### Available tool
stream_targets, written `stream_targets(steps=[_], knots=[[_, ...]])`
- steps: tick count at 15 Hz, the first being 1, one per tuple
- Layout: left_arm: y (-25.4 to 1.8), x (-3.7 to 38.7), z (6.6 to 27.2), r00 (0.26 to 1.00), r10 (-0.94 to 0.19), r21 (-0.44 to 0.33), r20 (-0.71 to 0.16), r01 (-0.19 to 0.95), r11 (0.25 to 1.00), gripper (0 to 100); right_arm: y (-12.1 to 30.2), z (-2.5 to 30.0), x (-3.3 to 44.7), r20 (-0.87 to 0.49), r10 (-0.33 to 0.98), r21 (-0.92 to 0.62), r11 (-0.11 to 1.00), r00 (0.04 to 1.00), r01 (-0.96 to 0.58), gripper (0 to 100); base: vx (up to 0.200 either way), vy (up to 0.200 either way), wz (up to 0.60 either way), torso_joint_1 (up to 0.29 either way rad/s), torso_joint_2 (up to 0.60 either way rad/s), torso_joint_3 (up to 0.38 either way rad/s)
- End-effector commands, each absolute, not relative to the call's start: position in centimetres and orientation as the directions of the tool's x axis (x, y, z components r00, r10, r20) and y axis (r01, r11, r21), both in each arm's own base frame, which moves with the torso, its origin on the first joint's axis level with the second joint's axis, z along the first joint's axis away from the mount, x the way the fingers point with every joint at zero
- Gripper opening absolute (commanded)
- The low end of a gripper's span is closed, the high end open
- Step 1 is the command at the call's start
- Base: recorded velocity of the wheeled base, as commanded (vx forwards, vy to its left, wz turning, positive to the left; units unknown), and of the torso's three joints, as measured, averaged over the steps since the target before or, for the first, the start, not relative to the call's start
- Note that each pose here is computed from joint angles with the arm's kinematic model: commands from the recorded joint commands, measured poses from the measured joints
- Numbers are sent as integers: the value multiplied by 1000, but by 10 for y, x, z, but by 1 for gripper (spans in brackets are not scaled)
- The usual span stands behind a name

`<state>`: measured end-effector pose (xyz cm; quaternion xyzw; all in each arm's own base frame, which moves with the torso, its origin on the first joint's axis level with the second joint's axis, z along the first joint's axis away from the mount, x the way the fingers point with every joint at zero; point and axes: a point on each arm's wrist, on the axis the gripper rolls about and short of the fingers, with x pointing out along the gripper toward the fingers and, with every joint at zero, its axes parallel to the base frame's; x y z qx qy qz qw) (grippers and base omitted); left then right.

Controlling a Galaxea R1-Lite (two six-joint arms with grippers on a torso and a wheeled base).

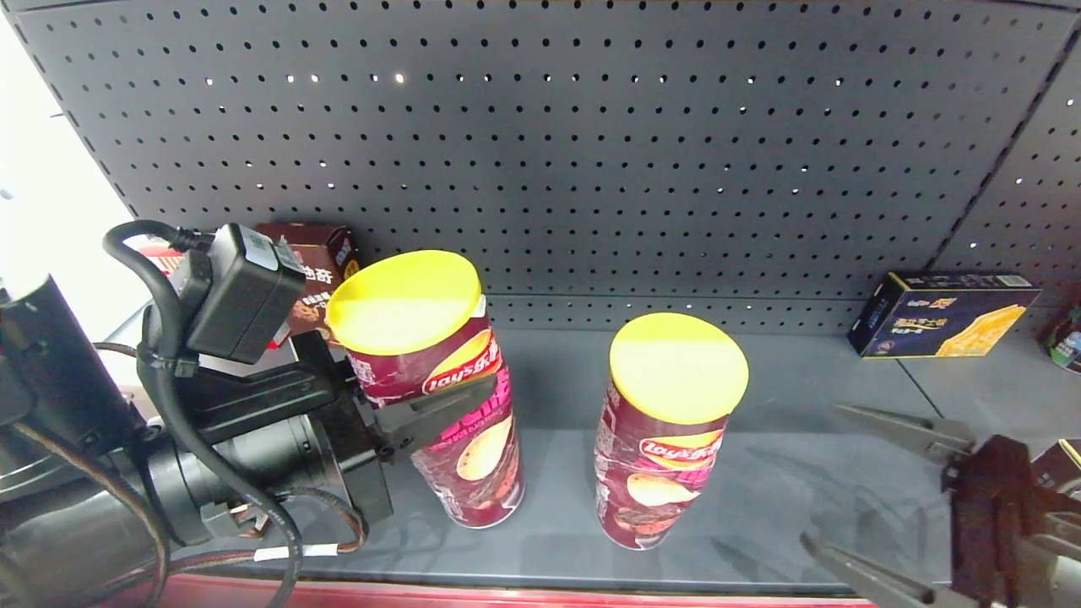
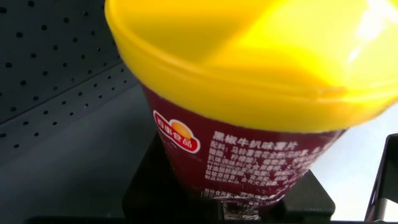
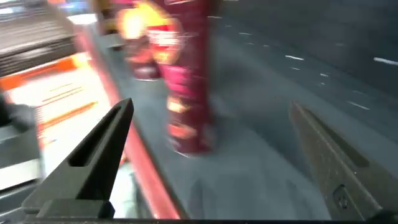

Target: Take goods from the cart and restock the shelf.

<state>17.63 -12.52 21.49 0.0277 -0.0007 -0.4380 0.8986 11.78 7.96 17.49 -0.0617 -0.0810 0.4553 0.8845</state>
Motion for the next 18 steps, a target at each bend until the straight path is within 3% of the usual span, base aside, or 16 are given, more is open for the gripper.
stream_targets(steps=[1, 4, 7, 10, 14, 18], knots=[[-124, 174, 218, 616, -787, 54, -12, 787, 615, 0, 35, 200, 73, 231, 610, -185, 792, 758, -581, 100, 0, 0, 0, 0, 0, 0], [-121, 171, 218, 616, -787, 56, -6, 786, 615, 0, 15, 191, 34, 244, 454, -150, 891, 857, -429, 100, 0, 0, 0, 0, 0, 0], [-118, 166, 221, 618, -786, 62, 10, 785, 617, 0, -4, 157, -16, 207, 307, -114, 950, 929, -289, 100, 0, 0, 0, 0, 0, 0], [-113, 159, 219, 618, -786, 61, 9, 785, 617, 0, -12, 129, -30, 164, 152, -91, 986, 975, -139, 100, 0, 0, 0, 0, 0, 0], [-109, 152, 215, 616, -787, 62, 6, 786, 616, 0, -12, 82, -21, 63, 68, -89, 994, 996, -63, 100, 0, 0, 0, 0, 0, 0], [-107, 150, 214, 616, -787, 62, 6, 786, 616, 0, -11, 82, -21, 65, 138, -47, 990, 988, -136, 100, 0, 0, 0, 0, 0, 0]])
